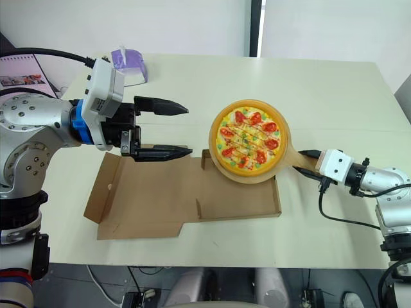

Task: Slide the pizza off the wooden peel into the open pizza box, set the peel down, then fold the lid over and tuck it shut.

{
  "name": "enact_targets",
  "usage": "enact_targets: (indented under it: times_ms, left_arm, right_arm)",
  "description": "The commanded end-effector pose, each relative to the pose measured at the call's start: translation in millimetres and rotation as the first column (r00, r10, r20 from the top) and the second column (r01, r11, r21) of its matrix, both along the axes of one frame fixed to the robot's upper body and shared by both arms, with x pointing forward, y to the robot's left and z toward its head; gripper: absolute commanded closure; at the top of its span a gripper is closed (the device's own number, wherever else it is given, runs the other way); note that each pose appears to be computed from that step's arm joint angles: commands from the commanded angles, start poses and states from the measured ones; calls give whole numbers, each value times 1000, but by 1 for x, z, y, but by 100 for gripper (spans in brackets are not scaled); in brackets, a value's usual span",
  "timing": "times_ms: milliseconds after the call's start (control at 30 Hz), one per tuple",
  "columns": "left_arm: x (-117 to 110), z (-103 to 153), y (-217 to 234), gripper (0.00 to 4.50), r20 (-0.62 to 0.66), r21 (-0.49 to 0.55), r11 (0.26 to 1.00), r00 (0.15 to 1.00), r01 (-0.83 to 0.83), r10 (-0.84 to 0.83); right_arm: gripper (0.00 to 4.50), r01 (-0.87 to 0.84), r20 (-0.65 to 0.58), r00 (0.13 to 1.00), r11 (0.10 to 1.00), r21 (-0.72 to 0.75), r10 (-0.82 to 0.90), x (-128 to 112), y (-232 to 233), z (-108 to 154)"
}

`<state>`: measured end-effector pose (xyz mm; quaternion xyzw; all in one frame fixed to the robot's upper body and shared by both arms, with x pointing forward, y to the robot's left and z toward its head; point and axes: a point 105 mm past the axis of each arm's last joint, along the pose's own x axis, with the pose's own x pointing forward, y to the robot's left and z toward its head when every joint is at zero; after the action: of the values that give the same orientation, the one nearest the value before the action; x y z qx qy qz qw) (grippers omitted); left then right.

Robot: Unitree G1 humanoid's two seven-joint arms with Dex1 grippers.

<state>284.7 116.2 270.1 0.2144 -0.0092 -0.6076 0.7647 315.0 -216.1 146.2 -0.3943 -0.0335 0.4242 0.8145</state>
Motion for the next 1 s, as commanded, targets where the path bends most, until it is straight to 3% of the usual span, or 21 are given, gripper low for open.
enact_targets:
  times_ms: [33,633,1000]
  left_arm:
    - [-3,11,0,0,57,10,1000,998,7,-8]
    - [-3,10,2,0,59,14,1000,998,-2,2]
    - [-2,11,2,0,65,11,1000,998,0,-1]
  right_arm:
    - [292,-4,132,991,1000,25,1,2,-2,30]
    - [292,-6,133,991,999,38,1,7,3,31]
    - [292,2,198,980,999,40,-10,26,8,41]
